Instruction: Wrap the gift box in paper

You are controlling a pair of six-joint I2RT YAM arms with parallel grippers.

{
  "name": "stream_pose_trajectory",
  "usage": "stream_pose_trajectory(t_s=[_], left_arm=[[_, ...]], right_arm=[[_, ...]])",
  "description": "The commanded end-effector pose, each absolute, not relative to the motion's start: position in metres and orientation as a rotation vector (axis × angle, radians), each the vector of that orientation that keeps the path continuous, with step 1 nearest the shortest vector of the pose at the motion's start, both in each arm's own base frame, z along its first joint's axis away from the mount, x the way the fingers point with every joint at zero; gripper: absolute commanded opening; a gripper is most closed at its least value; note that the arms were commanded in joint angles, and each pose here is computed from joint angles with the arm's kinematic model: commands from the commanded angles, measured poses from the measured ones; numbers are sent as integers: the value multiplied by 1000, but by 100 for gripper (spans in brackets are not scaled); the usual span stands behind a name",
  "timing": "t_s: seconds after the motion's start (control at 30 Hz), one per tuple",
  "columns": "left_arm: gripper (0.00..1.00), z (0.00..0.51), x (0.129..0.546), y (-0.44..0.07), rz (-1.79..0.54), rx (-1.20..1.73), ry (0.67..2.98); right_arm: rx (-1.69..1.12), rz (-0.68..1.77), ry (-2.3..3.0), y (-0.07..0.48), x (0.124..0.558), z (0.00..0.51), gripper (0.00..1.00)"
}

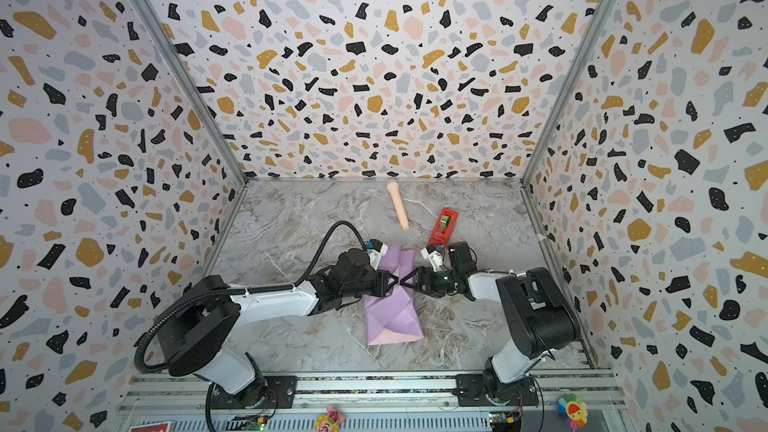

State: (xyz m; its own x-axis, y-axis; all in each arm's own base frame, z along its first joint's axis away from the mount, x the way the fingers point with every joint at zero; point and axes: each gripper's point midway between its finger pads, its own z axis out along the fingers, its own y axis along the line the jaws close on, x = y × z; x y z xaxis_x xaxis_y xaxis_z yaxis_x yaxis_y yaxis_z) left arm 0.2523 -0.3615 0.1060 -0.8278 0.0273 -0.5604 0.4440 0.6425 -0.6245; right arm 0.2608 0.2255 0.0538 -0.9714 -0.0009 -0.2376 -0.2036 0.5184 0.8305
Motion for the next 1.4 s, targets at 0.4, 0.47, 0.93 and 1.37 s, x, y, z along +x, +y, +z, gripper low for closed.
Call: stream_pose_trajectory(t_s=[0.4, 0.47, 0.93, 1.37], left_arm=[[0, 117, 244, -391, -1199, 497, 2318], [0, 111, 244, -389, -1188, 495, 2331], [0, 90, 235, -382, -1194, 475, 2377], [20, 69, 229, -374, -1194, 442, 2412]], right_arm=[[-67, 1271, 2754, 211, 238, 9, 81], [-66, 1271, 2755, 211, 238, 10, 81], [-76, 1271, 2751, 213, 242, 13, 81], [-89, 1268, 2726, 214, 248, 25, 81]])
